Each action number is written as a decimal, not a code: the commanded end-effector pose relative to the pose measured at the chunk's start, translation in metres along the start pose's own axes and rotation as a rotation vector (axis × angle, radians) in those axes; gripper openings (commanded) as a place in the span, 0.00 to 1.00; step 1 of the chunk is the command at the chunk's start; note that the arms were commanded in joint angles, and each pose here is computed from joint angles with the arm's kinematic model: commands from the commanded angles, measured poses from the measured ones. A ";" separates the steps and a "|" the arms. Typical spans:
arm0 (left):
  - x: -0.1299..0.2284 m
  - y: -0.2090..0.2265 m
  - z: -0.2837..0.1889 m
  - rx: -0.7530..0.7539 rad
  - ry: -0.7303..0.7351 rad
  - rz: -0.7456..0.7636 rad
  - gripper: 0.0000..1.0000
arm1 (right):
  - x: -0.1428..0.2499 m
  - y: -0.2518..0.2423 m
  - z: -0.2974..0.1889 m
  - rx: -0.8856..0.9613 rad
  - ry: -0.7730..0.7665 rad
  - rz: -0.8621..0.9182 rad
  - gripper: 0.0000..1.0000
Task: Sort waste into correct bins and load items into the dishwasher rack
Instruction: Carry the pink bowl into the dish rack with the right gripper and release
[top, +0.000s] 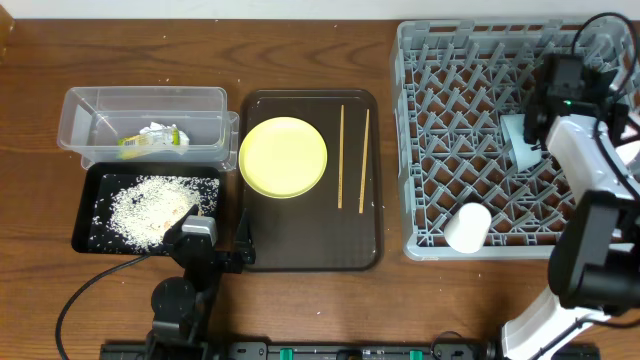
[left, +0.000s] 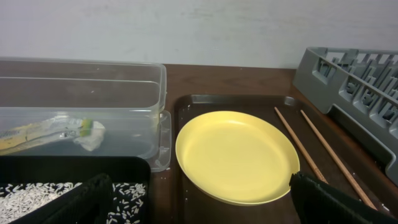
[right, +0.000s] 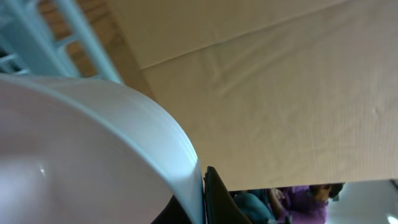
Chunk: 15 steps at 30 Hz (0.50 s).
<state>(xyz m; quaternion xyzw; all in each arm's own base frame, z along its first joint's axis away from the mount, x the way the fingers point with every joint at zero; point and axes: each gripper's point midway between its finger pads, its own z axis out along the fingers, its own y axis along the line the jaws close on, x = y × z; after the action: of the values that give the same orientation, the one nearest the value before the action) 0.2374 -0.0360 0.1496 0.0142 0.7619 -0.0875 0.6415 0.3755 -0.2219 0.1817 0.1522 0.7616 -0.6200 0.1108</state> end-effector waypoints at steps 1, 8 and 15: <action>0.013 0.003 0.002 -0.011 0.028 0.010 0.93 | -0.007 0.023 -0.017 -0.020 -0.040 -0.067 0.16; 0.013 0.003 0.002 -0.011 0.028 0.010 0.93 | -0.018 0.036 -0.049 -0.047 -0.116 -0.082 0.52; 0.013 0.003 0.002 -0.011 0.027 0.010 0.93 | -0.046 0.021 -0.111 -0.364 -0.280 0.013 0.59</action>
<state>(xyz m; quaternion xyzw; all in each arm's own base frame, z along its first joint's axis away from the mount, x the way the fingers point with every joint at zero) 0.2374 -0.0360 0.1495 0.0143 0.7621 -0.0874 0.6414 0.4144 -0.1438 0.1599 0.0426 0.8122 -0.5610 0.1542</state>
